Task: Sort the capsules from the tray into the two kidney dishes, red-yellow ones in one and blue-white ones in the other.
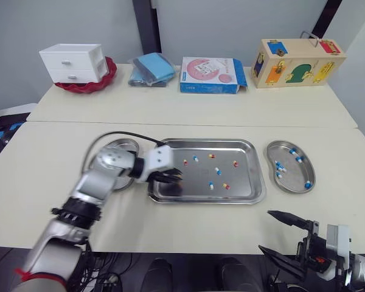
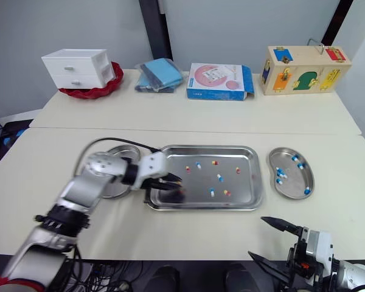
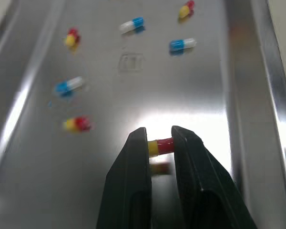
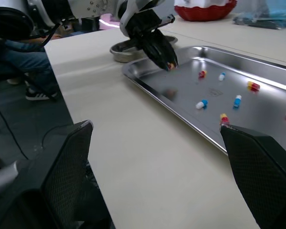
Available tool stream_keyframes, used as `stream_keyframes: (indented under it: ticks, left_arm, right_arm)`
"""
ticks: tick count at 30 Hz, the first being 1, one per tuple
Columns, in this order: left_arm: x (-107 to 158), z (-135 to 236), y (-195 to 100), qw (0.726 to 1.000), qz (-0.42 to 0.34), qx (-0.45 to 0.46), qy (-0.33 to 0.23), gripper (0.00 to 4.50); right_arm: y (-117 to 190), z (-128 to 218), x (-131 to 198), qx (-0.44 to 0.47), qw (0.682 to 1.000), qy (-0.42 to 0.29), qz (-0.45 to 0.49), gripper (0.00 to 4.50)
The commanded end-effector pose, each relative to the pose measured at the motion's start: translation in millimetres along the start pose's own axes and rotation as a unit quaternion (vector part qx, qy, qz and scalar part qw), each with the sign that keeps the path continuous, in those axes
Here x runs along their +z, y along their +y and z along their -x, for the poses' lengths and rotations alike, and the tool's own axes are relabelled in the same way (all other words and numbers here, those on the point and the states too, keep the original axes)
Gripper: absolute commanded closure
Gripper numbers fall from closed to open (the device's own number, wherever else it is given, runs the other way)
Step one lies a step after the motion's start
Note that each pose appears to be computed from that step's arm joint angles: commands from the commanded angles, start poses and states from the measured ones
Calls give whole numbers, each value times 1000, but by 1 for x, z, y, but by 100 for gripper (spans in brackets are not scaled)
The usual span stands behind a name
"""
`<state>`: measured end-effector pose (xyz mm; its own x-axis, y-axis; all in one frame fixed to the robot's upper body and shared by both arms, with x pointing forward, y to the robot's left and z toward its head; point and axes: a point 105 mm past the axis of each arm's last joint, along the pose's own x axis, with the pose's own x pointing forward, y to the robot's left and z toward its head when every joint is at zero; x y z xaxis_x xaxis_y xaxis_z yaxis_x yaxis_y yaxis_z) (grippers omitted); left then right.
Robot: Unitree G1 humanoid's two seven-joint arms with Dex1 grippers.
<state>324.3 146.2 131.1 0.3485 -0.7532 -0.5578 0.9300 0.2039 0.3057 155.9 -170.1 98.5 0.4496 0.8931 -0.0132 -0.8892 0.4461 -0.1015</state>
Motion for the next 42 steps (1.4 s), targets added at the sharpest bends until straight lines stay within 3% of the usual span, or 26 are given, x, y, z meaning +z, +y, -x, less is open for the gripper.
stream_keyframes:
  ticks: [1, 8, 15, 34, 42]
  left_arm:
    - [8, 31, 6, 997, 23, 68, -7, 408]
    - [-18, 79, 13, 973, 105, 205, 20, 408]
    - [-47, 99, 15, 947, 146, 282, 46, 408]
    - [-56, 99, 20, 939, 163, 299, 53, 408]
    - [-55, 96, 22, 941, 168, 289, 55, 158]
  right_arm:
    - [1, -2, 6, 33, 999, -17, 14, 0]
    - [-7, -7, 5, 64, 998, -26, 11, 0]
    - [-15, -16, 7, 72, 997, -36, 9, 0]
    - [-17, -20, 8, 63, 997, -39, 6, 0]
    - [-18, -21, 8, 56, 998, -38, 7, 0]
